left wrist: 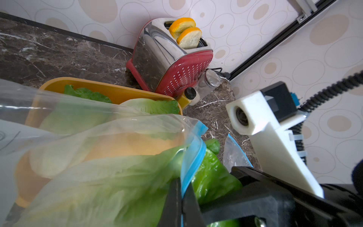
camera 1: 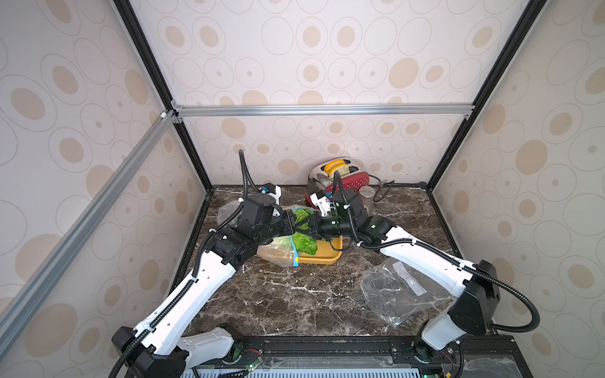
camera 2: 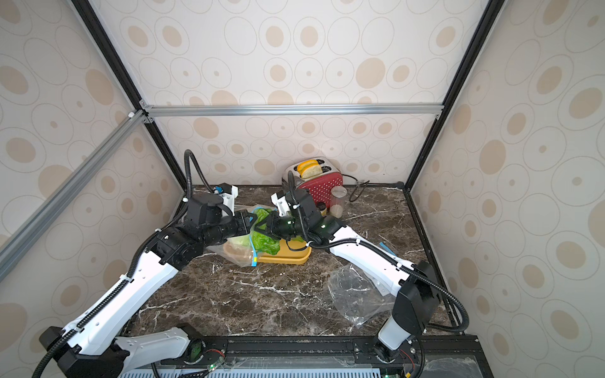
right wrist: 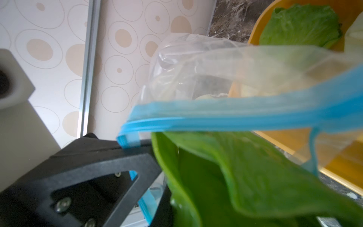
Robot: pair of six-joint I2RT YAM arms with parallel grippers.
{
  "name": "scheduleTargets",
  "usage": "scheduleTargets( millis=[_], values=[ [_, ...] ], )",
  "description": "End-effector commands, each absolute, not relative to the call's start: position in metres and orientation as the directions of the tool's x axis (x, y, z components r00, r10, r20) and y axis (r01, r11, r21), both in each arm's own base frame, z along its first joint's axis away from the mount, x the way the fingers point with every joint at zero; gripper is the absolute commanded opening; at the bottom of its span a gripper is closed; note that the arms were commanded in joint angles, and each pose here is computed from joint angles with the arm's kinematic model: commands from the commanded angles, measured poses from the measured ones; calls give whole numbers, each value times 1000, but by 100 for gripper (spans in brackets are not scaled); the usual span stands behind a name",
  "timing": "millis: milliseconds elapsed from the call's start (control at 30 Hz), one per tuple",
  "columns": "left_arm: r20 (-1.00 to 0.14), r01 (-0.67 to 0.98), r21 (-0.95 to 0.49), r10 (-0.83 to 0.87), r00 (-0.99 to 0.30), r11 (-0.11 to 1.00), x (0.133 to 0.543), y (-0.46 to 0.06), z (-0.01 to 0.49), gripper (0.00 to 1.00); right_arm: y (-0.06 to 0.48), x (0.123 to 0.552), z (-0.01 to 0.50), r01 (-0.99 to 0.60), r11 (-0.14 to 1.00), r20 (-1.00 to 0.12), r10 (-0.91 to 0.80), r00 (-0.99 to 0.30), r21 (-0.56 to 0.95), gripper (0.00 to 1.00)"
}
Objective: Put the chinese cabbages into a zipper bag and zip it
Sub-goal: Place the Chinese cabbage in the zipper food storage bag.
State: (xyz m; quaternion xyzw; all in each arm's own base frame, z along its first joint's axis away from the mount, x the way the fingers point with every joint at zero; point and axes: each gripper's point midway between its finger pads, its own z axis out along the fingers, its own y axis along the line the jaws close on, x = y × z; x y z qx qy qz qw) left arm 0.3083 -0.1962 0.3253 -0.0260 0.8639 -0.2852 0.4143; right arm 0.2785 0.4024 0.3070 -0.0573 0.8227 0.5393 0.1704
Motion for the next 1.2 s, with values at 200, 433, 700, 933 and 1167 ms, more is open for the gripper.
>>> scheduleTargets(
  millis=[200, 433, 700, 933, 1167],
  values=[
    [-735, 104, -521, -384, -559, 847, 316, -172, 357, 0, 400, 266, 329, -355, 365, -405, 70, -912, 861, 41],
    [-749, 66, -504, -398, -530, 861, 317, -161, 368, 0, 380, 255, 363, -430, 378, -481, 46, -876, 820, 54],
    [-754, 107, -531, -410, -513, 841, 315, -166, 392, 0, 305, 267, 340, -321, 630, -479, 94, -873, 708, 59],
    [-749, 109, -529, -403, -527, 842, 312, -166, 395, 0, 313, 272, 308, -281, 637, -384, 25, -923, 718, 61],
    [-739, 96, -536, -411, -533, 839, 313, -166, 390, 0, 327, 293, 291, -281, 732, -402, -11, -916, 621, 60]
  ],
)
